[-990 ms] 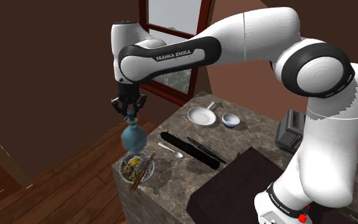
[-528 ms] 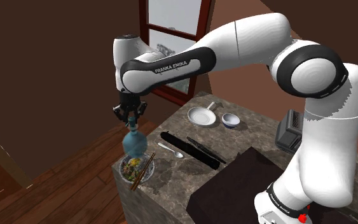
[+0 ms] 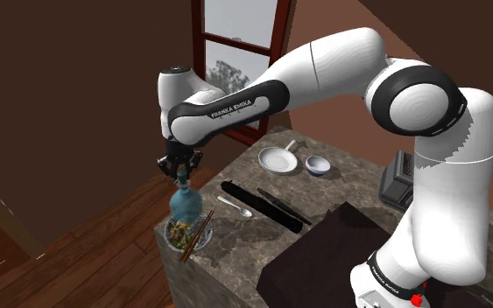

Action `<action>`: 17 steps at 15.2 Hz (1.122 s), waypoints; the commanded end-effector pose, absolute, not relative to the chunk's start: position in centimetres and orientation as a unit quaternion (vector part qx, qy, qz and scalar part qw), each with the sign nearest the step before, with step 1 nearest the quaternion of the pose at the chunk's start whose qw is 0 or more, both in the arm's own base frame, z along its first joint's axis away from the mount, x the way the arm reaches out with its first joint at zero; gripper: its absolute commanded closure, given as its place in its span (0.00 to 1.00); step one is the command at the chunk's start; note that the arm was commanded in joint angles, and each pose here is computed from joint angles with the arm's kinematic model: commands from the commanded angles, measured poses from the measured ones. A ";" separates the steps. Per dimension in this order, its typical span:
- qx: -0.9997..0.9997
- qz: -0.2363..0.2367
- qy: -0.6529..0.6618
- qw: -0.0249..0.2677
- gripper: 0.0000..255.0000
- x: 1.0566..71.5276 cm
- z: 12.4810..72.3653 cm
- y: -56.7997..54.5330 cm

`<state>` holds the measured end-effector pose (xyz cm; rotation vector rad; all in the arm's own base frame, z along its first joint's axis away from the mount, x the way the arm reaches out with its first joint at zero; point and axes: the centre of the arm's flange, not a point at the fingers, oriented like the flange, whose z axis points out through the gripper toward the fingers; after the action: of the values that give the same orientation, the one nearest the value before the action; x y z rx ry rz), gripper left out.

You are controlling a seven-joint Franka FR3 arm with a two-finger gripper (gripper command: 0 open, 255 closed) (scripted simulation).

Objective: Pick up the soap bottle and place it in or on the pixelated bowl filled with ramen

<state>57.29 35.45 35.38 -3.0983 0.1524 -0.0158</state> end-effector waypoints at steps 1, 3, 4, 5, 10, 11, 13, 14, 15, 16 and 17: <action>-0.999 -0.005 0.049 0.020 1.00 57.2 34.2 35.5; -0.999 -0.005 0.049 0.020 1.00 57.2 33.2 35.5; -0.999 -0.005 0.049 0.020 1.00 57.2 32.7 35.5; -0.999 -0.005 0.049 0.020 1.00 57.2 32.1 35.5; -0.999 -0.005 0.049 0.020 1.00 57.2 29.6 35.5; -0.999 -0.005 0.049 0.020 1.00 57.2 29.6 35.5; -0.999 -0.005 0.049 0.020 1.00 57.2 29.6 35.5; -0.999 -0.005 0.049 0.020 1.00 57.2 29.6 35.5; -0.999 -0.005 0.049 0.020 1.00 57.2 29.6 35.5; -0.999 -0.005 0.049 0.020 1.00 57.2 29.6 35.5; -0.999 -0.005 0.049 0.020 1.00 57.2 29.6 35.5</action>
<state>57.23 35.47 29.58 -3.0981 0.1523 -0.0162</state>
